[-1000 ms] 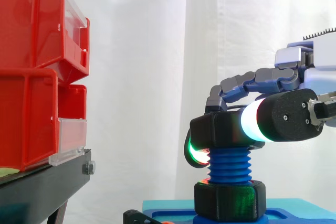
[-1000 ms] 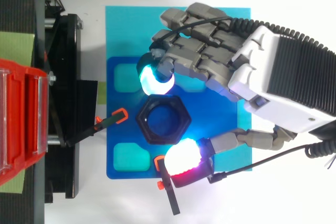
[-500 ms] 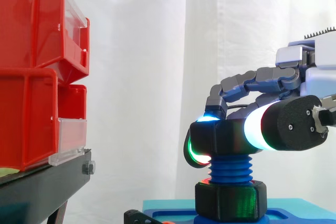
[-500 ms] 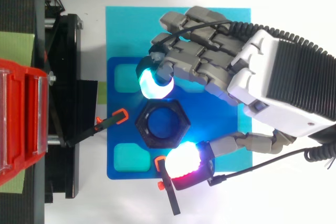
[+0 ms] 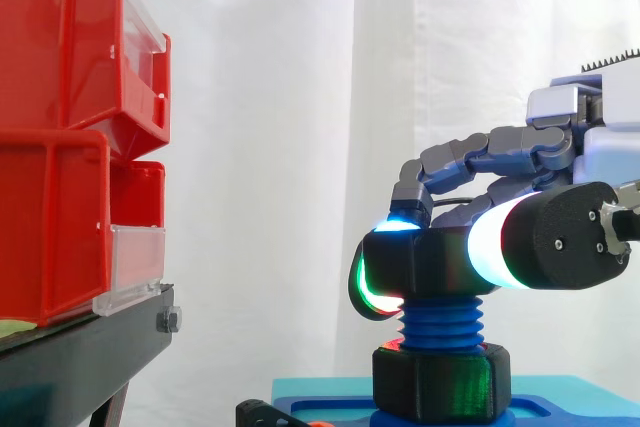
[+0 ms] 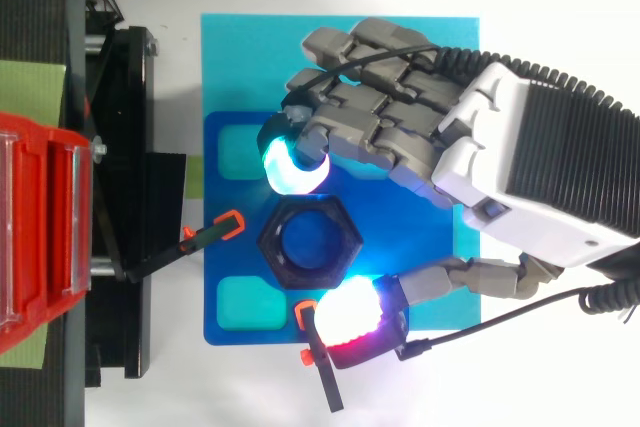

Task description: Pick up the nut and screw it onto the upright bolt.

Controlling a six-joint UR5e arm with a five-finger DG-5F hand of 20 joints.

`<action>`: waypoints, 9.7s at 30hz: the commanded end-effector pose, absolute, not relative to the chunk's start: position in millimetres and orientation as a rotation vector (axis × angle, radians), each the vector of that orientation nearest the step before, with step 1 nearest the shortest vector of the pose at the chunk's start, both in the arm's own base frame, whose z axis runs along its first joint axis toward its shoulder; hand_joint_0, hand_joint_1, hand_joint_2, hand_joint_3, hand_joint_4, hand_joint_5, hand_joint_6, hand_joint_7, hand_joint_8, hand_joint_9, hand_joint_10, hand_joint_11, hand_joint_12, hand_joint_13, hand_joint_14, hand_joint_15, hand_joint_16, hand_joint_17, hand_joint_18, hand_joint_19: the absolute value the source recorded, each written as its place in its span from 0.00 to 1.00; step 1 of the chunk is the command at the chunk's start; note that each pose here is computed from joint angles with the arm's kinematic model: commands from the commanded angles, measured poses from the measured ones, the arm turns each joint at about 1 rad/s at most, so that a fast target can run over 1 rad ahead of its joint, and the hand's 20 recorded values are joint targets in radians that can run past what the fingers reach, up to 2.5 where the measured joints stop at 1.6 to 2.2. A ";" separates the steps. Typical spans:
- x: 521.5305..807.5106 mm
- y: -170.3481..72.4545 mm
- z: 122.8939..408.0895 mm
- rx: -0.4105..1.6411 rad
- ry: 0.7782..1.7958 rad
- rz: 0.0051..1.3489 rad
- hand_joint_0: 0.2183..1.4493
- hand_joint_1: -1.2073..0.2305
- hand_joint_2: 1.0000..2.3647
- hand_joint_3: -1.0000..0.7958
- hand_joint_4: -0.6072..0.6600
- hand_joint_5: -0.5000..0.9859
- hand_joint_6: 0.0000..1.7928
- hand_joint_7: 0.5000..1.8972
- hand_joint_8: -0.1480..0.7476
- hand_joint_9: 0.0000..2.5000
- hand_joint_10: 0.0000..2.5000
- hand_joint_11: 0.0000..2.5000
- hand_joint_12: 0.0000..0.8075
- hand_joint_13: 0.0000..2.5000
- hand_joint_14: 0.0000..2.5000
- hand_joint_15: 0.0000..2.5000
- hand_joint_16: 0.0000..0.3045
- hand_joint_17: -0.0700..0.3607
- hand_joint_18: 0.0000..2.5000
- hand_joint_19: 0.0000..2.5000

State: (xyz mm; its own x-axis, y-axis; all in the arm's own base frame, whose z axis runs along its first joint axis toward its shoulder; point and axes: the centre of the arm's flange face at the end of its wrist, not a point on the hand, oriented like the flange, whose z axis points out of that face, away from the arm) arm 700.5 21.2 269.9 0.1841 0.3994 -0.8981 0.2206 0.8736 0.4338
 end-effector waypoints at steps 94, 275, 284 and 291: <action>713.5 21.8 295.3 0.480 1.409 0.218 0.19 0.79 0.00 0.28 0.72 0.25 0.28 0.43 0.53 0.16 0.00 0.00 0.43 0.06 0.00 0.00 0.14 0.39 0.00 0.00; 705.8 10.2 307.7 0.408 1.478 0.252 0.19 0.90 0.00 0.28 0.58 0.23 0.28 0.11 0.34 0.03 0.00 0.00 0.41 0.00 0.00 0.00 0.17 0.43 0.00 0.00; 705.7 4.5 307.3 0.400 1.484 0.258 0.19 0.89 0.00 0.28 0.59 0.23 0.28 0.14 0.36 0.04 0.00 0.00 0.41 0.00 0.00 0.00 0.16 0.42 0.00 0.00; 705.5 -0.9 306.6 0.398 1.487 0.259 0.19 0.87 0.00 0.28 0.59 0.24 0.28 0.17 0.36 0.04 0.00 0.00 0.42 0.00 0.00 0.00 0.16 0.41 0.00 0.00</action>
